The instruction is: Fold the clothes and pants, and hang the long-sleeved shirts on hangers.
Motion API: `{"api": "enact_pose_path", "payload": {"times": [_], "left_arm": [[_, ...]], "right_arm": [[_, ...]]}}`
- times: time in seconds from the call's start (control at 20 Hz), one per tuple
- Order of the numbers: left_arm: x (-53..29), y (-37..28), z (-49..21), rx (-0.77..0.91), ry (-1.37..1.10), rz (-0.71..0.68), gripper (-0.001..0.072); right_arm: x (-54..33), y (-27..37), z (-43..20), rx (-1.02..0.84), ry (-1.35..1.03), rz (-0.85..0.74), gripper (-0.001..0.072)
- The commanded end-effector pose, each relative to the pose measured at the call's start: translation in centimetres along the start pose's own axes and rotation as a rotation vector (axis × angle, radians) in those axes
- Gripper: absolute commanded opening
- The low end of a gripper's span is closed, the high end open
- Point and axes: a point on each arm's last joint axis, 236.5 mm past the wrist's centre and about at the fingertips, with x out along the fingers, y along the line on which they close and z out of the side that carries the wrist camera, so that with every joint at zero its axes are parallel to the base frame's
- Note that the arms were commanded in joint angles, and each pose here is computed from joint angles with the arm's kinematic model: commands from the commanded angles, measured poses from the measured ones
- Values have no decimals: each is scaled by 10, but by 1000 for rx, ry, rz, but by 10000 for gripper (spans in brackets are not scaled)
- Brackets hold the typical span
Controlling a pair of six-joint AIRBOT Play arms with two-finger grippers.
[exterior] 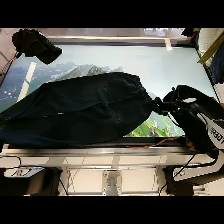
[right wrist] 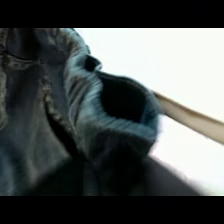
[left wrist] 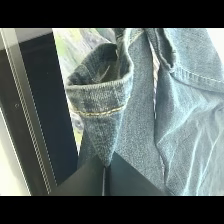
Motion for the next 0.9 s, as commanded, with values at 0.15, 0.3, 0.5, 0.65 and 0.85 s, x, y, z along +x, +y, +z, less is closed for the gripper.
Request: {"api": "enact_pose_path", "payload": {"times": [0.15, 0.3, 0.5, 0.65, 0.85], "left_arm": [[-4, -4, 3, 14, -6, -4, 13], [-10, -10, 17, 43, -35, -2, 11], [-5, -37, 24, 189, -7, 15, 11], [22, -60, -2, 307, 86, 25, 11], [47, -65, -27, 403, 162, 104, 12]], "right_arm": [[-30, 44, 6, -63, -27, 126, 94], [-98, 36, 14, -104, -110, 34, 94], [-189, -15, -20, -134, -120, -257, 94], [-209, -40, -49, -102, -124, -356, 94], [-177, -94, -129, 47, -10, -394, 94]]}}
